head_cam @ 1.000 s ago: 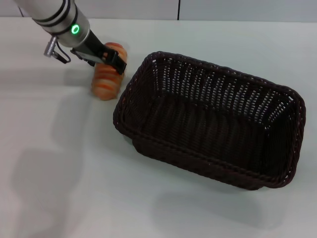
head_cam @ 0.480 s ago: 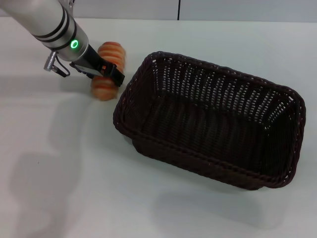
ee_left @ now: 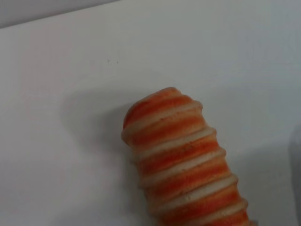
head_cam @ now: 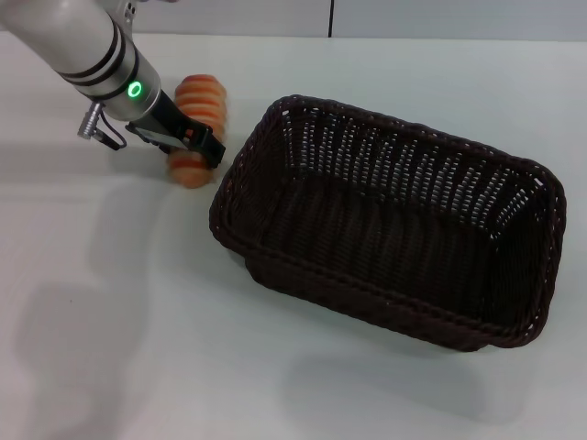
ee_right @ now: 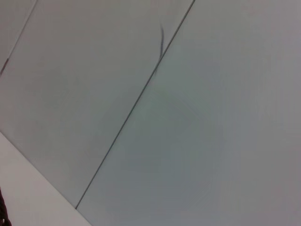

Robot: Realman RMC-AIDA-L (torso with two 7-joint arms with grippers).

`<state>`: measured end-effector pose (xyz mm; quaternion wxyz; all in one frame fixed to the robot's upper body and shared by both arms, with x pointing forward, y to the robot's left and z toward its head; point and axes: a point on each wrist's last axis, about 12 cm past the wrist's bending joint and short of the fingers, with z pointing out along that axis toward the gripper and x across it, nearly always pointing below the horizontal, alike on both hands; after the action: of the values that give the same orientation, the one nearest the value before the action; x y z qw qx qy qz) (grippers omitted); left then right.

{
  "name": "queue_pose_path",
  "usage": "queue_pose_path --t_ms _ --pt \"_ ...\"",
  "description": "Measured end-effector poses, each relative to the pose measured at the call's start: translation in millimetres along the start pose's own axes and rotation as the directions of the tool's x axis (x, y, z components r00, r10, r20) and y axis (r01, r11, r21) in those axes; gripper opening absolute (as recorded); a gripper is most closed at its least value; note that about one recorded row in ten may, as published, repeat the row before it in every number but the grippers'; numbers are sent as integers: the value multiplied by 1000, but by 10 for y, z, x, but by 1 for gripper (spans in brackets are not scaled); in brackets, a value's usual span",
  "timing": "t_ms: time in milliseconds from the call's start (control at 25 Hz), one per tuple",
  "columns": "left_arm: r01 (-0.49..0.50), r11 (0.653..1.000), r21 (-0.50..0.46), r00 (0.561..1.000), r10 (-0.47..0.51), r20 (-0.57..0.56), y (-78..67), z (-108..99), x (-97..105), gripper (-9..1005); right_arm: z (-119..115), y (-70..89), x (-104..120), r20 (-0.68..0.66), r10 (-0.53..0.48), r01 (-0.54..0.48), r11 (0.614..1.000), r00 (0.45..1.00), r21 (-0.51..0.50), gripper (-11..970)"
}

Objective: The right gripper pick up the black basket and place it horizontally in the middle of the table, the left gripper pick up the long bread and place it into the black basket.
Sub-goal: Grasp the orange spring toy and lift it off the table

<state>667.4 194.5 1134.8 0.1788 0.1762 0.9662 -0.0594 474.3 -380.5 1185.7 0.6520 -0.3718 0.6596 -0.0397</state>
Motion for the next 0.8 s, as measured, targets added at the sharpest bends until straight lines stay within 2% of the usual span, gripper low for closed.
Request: queue_pose_path --t_ms 200,520,800 --pt "-18 1000 -8 1000 18 -10 7 17 38 709 4 2 -3 2 1 -1 1000 1000 -1 589" --pt "-40 998 -56 998 43 47 88 -68 52 621 23 29 -2 5 5 -5 1000 1000 -11 589" --pt "-6 999 -53 985 15 173 216 -335 42 579 18 30 -5 5 4 -4 1000 1000 -11 589"
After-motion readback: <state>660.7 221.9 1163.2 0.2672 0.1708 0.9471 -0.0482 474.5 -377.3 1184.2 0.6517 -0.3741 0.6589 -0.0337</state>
